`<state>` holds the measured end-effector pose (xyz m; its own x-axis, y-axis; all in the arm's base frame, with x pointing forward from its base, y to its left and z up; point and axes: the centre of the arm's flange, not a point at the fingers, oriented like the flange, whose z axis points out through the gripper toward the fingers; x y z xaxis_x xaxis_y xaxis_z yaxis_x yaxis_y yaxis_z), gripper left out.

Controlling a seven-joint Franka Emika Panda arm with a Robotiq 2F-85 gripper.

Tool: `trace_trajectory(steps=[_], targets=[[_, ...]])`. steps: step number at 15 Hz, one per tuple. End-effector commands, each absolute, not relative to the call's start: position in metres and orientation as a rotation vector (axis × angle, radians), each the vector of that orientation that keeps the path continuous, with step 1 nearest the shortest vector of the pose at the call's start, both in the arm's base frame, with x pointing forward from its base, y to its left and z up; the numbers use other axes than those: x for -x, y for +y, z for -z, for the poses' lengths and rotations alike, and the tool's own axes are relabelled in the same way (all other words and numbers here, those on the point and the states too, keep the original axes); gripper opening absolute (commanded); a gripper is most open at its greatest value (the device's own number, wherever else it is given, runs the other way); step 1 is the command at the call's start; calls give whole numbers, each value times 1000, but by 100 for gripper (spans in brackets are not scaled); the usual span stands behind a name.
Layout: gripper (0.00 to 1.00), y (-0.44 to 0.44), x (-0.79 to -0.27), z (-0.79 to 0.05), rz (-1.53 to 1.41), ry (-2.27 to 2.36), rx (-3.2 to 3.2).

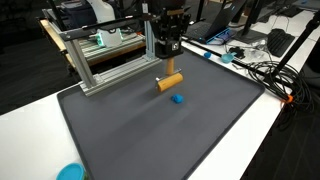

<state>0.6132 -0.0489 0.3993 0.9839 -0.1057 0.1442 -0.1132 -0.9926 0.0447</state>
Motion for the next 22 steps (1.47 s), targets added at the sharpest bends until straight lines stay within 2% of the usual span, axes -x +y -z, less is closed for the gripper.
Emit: trace_trajectory(steps=[1,2,3,11,16,17,22], targets=[[47,-47,-611,-400,-211,-166,-3078],[47,-46,-610,-400,-209,-165,-3078],[22,-46,-610,-401,-209,-164,-3078],[22,-13,-583,-354,-227,-359,-3042],[22,2,-594,-347,-263,-347,-3049],[47,-4,-594,-346,-235,-324,-3047],[47,0,-595,-342,-228,-320,-3048]])
